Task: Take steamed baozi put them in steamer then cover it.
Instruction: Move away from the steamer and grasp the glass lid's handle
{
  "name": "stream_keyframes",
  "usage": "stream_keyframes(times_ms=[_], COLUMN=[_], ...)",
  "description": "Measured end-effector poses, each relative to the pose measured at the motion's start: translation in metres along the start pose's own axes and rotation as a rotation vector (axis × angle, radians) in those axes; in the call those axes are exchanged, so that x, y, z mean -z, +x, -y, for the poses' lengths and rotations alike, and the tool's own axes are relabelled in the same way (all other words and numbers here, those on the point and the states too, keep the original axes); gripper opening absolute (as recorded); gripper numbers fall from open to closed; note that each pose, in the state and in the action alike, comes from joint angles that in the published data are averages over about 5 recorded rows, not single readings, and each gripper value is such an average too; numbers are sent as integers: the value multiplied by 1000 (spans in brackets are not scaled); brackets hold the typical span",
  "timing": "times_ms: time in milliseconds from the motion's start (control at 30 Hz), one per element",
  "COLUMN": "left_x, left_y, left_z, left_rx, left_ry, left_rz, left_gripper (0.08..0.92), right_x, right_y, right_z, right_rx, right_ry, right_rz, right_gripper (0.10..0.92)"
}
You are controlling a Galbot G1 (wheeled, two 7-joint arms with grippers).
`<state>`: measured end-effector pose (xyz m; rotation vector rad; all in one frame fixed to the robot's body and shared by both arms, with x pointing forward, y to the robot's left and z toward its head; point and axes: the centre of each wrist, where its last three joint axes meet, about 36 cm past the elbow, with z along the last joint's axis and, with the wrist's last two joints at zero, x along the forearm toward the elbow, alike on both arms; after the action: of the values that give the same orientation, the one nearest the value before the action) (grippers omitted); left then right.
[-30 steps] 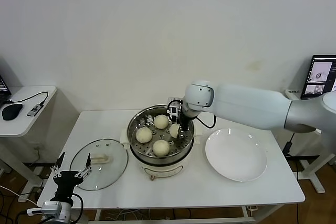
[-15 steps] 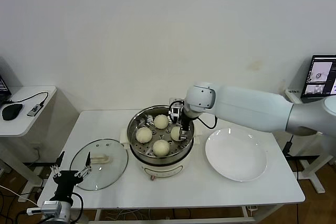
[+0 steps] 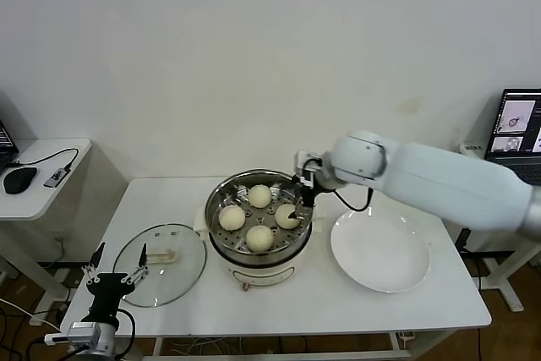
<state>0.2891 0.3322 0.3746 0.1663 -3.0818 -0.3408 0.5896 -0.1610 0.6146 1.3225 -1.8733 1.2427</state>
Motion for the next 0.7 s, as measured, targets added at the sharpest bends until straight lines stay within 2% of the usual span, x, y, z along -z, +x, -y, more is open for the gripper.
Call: stream_keyframes(times_ms=[267,700], left_x=[1,3], left_y=[0,1], left_z=[3,9], left_rx=[-2,6], left_ry=[2,9], left_rz=[-3,-17], left_gripper=[823,823], right_x=[-56,-127], right_y=[10,0], right_z=[-49,-129], right_rx=[-180,-596], right_ry=[-90,-239], right_rz=[255,675], right_gripper=[823,823])
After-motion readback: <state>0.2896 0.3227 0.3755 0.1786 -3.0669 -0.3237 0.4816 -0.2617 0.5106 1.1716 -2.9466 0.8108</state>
